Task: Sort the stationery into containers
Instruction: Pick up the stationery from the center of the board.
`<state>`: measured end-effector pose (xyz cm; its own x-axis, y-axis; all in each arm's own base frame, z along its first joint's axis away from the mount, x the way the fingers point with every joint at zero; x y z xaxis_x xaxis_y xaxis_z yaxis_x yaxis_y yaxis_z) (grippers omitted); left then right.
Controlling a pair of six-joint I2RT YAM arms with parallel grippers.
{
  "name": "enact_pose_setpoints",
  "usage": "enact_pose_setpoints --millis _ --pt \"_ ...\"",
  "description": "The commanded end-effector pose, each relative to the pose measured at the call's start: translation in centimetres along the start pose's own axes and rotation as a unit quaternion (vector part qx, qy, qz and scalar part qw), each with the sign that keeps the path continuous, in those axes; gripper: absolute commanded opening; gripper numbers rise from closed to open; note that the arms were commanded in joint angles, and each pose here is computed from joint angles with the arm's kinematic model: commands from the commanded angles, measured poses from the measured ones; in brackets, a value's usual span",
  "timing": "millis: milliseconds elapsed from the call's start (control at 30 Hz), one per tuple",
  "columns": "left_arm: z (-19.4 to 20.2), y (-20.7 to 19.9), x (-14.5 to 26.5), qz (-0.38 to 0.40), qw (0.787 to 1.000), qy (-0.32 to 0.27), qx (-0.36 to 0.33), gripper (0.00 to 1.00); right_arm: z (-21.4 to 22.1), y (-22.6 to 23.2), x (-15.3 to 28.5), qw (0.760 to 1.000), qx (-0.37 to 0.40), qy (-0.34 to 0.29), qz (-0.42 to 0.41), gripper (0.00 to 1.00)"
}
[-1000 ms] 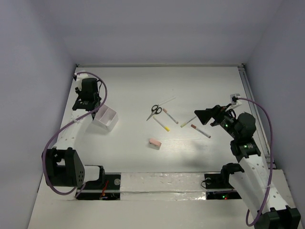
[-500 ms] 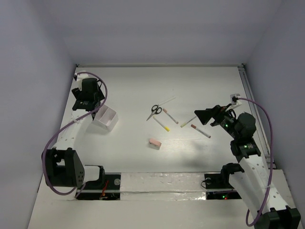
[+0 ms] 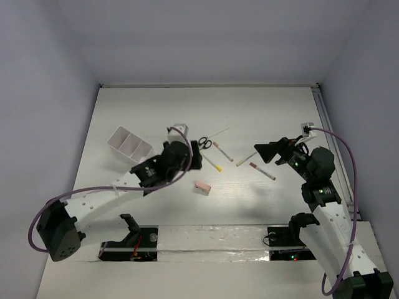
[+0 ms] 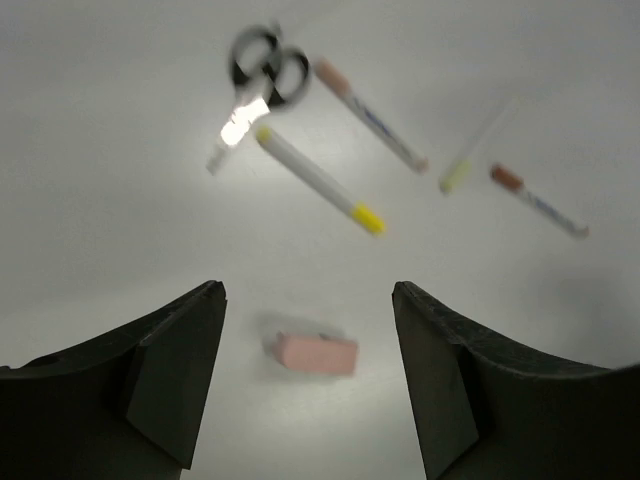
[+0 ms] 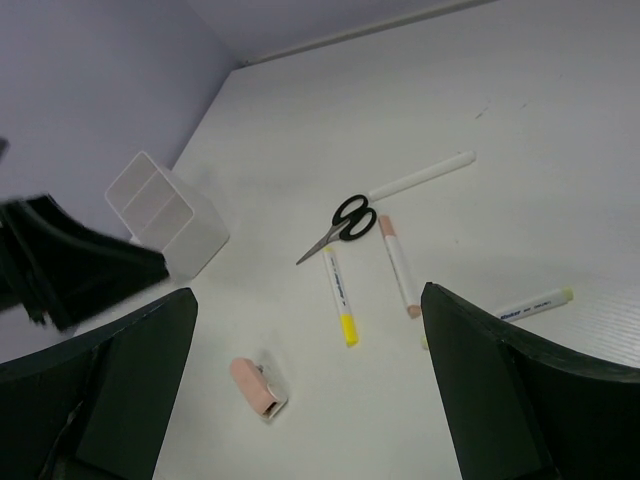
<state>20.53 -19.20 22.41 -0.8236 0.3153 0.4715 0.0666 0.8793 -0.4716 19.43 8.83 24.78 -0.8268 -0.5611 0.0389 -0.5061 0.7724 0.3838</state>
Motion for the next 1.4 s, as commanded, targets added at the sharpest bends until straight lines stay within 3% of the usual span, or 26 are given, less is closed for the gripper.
enact_pose_setpoints --millis 0,200,367,1000,1367 --pt "6.4 -2.5 1.2 0.039 0.994 0.071 0.074 0.65 -0.9 0.4 0.0 1.000 0.021 -0.014 -0.006 1.00" --pt "11.8 -5.2 2.0 0.054 0.987 0.113 0.105 0.71 -0.9 0.2 0.0 1.000 0.024 -0.015 0.003 1.00" --pt "14.4 -4.5 0.2 0.039 0.985 0.128 0.108 0.72 -0.9 0.2 0.0 1.000 0.025 -0.012 0.001 1.00" --pt "17.0 -0.2 -1.7 -0.032 0.989 0.125 0.074 0.71 -0.5 0.1 -0.5 1.000 0.015 0.004 -0.007 1.00" --pt "15.8 1.7 -2.9 -0.054 0.990 0.097 0.086 0.70 -0.4 0.1 -0.6 1.000 0.012 0.008 -0.011 1.00"
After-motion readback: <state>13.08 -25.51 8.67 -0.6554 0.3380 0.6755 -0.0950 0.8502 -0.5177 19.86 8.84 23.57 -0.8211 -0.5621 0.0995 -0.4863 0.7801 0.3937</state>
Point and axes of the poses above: each gripper's point midway between its finger pads, its own x axis back along the fingers, its own y axis along the line the jaws close on, z = x × y, the point moved 8 cm from there along x, back along the fingers, and after that the axes turned 11 degrees about x, right-handed, at the moved point
